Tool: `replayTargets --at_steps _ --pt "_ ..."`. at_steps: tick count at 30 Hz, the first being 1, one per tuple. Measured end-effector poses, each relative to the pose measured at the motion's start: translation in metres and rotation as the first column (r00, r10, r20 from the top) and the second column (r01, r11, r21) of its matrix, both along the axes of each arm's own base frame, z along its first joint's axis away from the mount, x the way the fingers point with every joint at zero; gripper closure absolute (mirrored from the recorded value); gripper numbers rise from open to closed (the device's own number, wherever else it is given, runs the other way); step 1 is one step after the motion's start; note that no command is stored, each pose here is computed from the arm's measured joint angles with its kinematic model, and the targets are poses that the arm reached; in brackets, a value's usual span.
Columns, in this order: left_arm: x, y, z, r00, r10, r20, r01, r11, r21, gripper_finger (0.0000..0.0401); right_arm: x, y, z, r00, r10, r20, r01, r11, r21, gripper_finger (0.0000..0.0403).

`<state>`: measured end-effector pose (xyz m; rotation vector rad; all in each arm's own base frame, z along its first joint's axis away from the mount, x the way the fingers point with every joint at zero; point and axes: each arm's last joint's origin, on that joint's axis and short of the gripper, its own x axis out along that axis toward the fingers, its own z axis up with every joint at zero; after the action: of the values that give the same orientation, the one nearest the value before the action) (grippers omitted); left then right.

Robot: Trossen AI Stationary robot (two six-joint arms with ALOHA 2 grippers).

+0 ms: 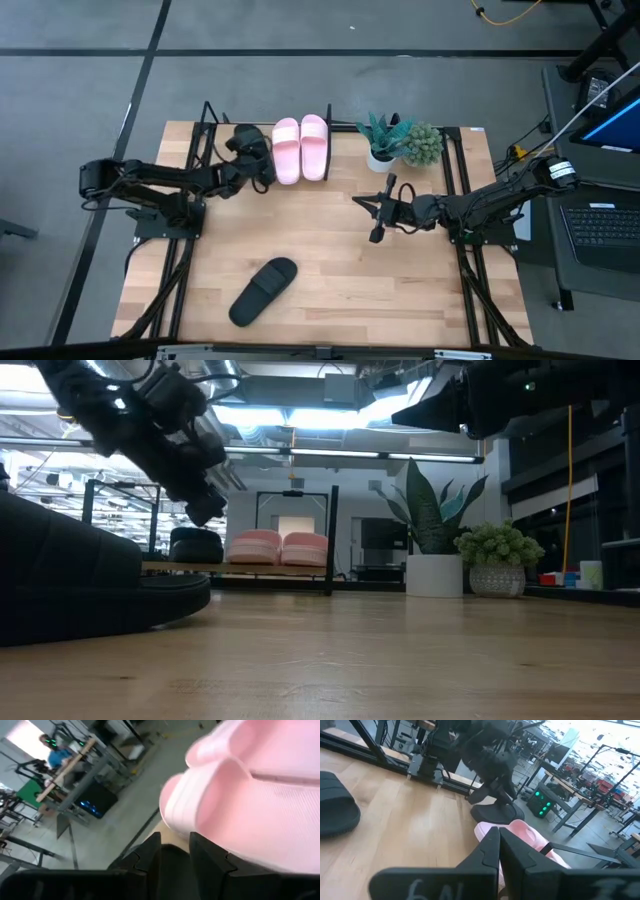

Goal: Pick and place slides into the shelf
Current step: Put the right black slide on the shelf

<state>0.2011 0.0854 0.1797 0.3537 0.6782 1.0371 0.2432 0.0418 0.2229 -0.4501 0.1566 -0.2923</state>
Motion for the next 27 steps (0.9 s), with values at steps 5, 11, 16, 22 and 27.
replayTargets --at_steps 5,11,16,22,27 --pt "0.005 0.006 0.018 0.996 -0.013 -0.092 0.005 0.997 -0.08 0.0307 0.0 0.0 -0.001 1.0 0.001 -0.014 -0.001 1.0 -0.014 0.0391" --pt "-0.001 0.019 0.039 0.988 0.001 -0.157 -0.045 0.96 -0.275 0.0307 0.0 0.0 -0.001 1.0 0.001 -0.014 -0.001 1.0 -0.014 0.0391" --pt "-0.003 0.026 0.052 0.984 0.038 -0.173 -0.086 0.955 -0.283 0.0307 0.0 0.0 -0.001 1.0 0.001 -0.014 -0.001 1.0 -0.014 0.0391" --pt "-0.004 0.028 0.052 0.985 -0.017 -0.171 -0.041 0.942 -0.334 0.0307 0.0 0.0 -0.001 1.0 0.001 -0.014 -0.002 1.0 -0.014 0.0391" --pt "-0.007 0.026 0.05 0.977 -0.02 -0.212 -0.056 0.936 -0.347 0.0307 0.0 0.0 -0.001 1.0 0.001 -0.014 -0.001 1.0 -0.013 0.0391"
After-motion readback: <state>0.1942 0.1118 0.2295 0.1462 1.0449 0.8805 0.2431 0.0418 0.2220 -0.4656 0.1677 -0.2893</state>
